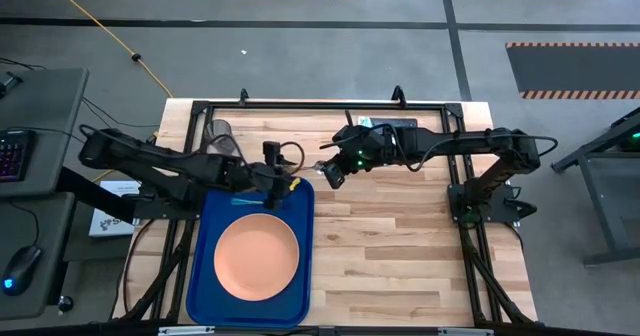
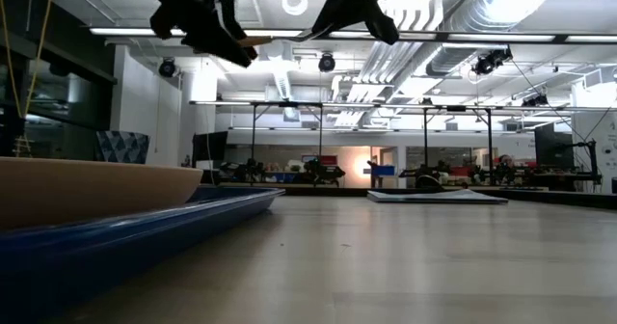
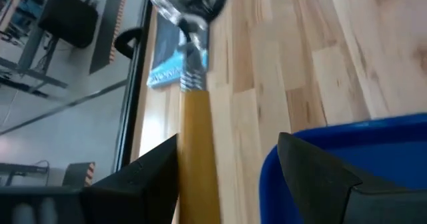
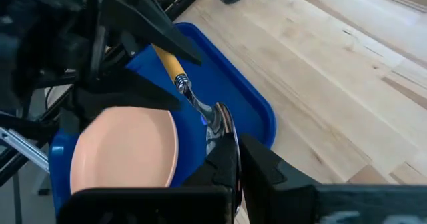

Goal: Pick and place plate/cup/fork/spoon on tray
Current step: Put the yellow spoon on the blue tray to the left of the blue fork

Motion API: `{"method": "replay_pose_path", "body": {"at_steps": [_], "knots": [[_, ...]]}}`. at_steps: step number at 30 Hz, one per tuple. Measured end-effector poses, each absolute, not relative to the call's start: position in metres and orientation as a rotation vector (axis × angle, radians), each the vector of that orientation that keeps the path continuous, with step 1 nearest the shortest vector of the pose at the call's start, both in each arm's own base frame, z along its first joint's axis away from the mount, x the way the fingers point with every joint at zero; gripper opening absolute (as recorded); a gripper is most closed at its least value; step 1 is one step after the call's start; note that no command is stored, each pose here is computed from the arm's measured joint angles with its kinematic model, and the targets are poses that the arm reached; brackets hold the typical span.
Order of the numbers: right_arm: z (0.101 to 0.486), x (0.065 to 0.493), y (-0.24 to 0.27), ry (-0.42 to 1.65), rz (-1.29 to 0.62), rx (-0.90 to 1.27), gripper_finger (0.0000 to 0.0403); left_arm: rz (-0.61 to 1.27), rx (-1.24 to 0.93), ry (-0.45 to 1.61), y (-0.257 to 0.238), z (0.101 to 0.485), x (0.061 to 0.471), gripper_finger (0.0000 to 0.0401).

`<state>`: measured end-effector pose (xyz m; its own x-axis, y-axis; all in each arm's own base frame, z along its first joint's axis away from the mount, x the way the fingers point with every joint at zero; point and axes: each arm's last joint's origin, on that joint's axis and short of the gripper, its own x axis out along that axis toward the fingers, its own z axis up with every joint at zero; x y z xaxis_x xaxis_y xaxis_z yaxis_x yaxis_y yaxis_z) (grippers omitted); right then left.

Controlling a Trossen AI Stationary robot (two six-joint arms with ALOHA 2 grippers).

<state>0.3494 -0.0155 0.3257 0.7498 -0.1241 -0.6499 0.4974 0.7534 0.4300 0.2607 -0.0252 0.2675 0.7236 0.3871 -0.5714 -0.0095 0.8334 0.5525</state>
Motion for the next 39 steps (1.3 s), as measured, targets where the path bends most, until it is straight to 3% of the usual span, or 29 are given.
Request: {"method": "replay_pose_path", "body": {"at_steps": [10,22,34,39], "knots": [[0.325,0.349,-0.016,0.643,-0.374,0.645,0.0000,0.301,0.581,0.770,-0.024,0.260,0.265,0.0218],[0.322,0.346,-0.016,0.668,-0.425,0.627,0.0000,0.314,0.563,0.745,-0.023,0.266,0.262,0.0061],[0.323,0.347,-0.017,0.657,-0.424,0.633,0.0003,0.313,0.560,0.752,-0.023,0.266,0.261,0.0056],[0.324,0.348,-0.017,0.639,-0.430,0.632,0.0056,0.292,0.563,0.808,-0.023,0.265,0.252,0.0056]]}}
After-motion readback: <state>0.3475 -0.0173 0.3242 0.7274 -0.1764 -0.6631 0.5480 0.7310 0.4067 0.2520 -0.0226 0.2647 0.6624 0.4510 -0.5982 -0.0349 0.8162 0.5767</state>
